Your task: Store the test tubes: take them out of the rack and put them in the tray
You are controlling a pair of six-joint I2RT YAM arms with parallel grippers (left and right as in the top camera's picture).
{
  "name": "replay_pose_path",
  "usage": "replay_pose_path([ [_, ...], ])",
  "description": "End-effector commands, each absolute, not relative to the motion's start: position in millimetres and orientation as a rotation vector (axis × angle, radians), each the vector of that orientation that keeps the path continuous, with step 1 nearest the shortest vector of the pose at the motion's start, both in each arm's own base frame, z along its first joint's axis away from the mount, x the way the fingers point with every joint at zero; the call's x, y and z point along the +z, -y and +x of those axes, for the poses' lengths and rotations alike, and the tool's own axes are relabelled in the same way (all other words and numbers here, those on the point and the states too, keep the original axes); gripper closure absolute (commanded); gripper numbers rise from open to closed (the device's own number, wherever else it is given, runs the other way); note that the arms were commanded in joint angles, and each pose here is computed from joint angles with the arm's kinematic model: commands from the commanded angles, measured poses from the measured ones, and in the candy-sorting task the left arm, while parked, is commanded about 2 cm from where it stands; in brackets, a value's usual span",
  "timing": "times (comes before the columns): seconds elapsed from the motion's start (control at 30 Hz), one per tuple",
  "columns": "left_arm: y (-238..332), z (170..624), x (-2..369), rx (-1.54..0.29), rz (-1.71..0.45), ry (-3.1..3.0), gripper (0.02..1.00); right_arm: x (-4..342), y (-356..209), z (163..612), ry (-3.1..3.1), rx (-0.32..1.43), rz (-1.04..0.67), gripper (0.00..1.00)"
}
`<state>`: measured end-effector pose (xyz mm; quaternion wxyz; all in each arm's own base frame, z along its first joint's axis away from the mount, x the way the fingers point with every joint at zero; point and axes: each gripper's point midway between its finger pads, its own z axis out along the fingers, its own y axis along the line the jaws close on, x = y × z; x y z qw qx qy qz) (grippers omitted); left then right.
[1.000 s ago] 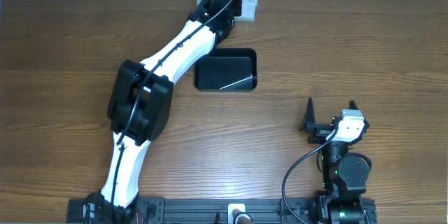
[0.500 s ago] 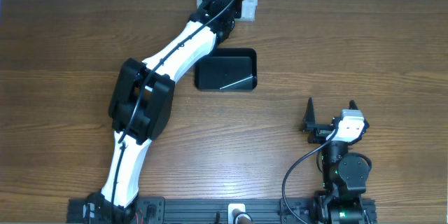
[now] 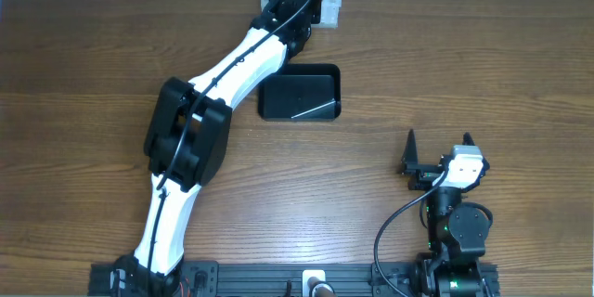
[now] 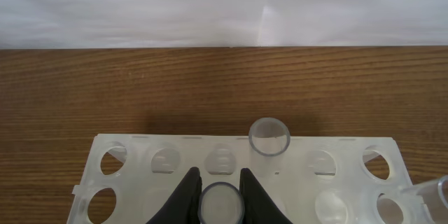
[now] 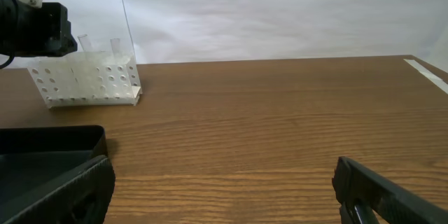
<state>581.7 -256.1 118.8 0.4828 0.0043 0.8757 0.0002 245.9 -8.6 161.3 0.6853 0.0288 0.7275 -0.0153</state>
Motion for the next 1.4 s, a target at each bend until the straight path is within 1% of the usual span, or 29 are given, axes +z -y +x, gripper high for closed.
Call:
replay_pose_path([
  [0.03, 253.0, 583.9, 174.3, -0.03, 0.009, -2.048, 0.879, 157.7, 11.7, 245.9, -1.639, -0.044, 0.082, 0.007],
  [0.23, 245.8, 571.5, 256.4, -0.061, 0.018, -1.93, 0.873, 157.7, 11.7, 245.9, -1.639, -0.044, 0.082, 0.009],
  [0.33, 237.2, 556.4, 299.7, -0.085, 0.003, -1.886, 0.877, 157.7, 11.7, 245.9, -1.639, -0.044, 0.082, 0.009],
  [0.4, 229.1, 539.9, 319.4, -0.095, -0.003, -1.9, 0.873, 157.7, 11.7, 245.9, -1.639, -0.044, 0.082, 0.009],
  [0.47, 221.7, 523.9, 324.9, -0.112, -0.023, -1.946, 0.877, 157.7, 11.7, 245.9, -1.639, -0.044, 0.082, 0.007],
  [0.5, 212.0, 505.2, 316.9, -0.109, -0.054, -2.033, 0.877, 157.7, 11.7, 245.9, -1.639, -0.044, 0.082, 0.009],
  [0.6, 198.1, 479.5, 286.1, -0.076, -0.125, -2.196, 0.875, 157.7, 11.7, 245.9, -1.639, -0.044, 0.082, 0.007],
  [0.7, 188.0, 452.3, 239.1, -0.021, -0.225, -2.376, 0.882, 157.7, 11.7, 245.9, -1.639, -0.044, 0.082, 0.007],
  [0.87, 191.4, 436.1, 172.6, 0.005, -0.279, -2.541, 0.882, 157.7, 11.7, 245.9, -1.639, -0.044, 0.082, 0.007],
  [0.97, 198.4, 435.2, 142.7, -0.001, -0.271, -2.604, 0.882, 157.7, 11.7, 245.9, -1.639, -0.044, 0.082, 0.007],
  [1.2, 207.9, 437.8, 103.0, 0.02, -0.249, -2.671, 0.884, 157.7, 11.7, 245.9, -1.639, -0.044, 0.082, 0.007],
  [1.4, 212.4, 434.4, 87.4, 0.047, -0.218, -2.702, 0.882, 157.7, 11.7, 245.9, -1.639, -0.044, 0.082, 0.009],
])
